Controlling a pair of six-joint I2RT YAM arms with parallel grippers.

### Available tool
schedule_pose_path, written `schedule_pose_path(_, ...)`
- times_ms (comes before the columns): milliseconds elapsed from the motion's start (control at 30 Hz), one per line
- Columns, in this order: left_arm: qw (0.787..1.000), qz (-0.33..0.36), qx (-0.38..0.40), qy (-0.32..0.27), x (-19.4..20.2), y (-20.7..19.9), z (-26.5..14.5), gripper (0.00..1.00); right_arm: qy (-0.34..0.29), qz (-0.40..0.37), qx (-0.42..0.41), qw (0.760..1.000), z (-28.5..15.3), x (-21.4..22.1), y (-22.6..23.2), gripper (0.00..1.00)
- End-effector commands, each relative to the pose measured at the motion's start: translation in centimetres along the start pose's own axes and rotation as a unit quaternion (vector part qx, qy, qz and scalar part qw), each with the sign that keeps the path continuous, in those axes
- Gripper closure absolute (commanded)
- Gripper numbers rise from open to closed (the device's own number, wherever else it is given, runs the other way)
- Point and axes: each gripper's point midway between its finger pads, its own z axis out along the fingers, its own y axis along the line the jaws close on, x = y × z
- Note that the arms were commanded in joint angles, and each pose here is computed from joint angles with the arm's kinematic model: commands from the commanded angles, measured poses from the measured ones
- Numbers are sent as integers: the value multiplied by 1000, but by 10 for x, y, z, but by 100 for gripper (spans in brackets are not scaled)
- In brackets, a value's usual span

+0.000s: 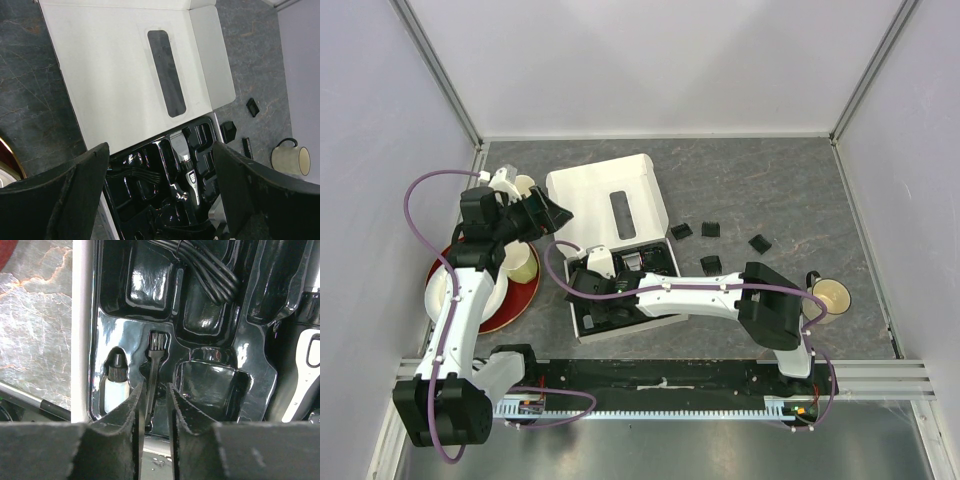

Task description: Sort the hair-cutting tools

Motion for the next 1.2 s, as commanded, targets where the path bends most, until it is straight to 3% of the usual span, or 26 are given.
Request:
schedule_pose_path(0,1000,17,18,-16,-9,-9,-5,10,-26,-12,1,1000,-20,-17,2,67)
schedule_pose_path(167,1000,17,16,-17,-9,-9,-5,10,-36,-13,-10,999,-22,-22,7,69)
schedule_pose_path(300,1000,17,16,-18,-10,-9,-5,10,-39,-14,-15,999,-18,-22,10,83)
schedule_pose_path(500,1000,17,14,-17,-9,-8,-5,10,-39,-20,-28,999,-16,-22,17,94)
schedule_pose_path(1167,1000,19,14,-19,-10,-8,-5,10,2,-43,-11,999,12,5,12,100)
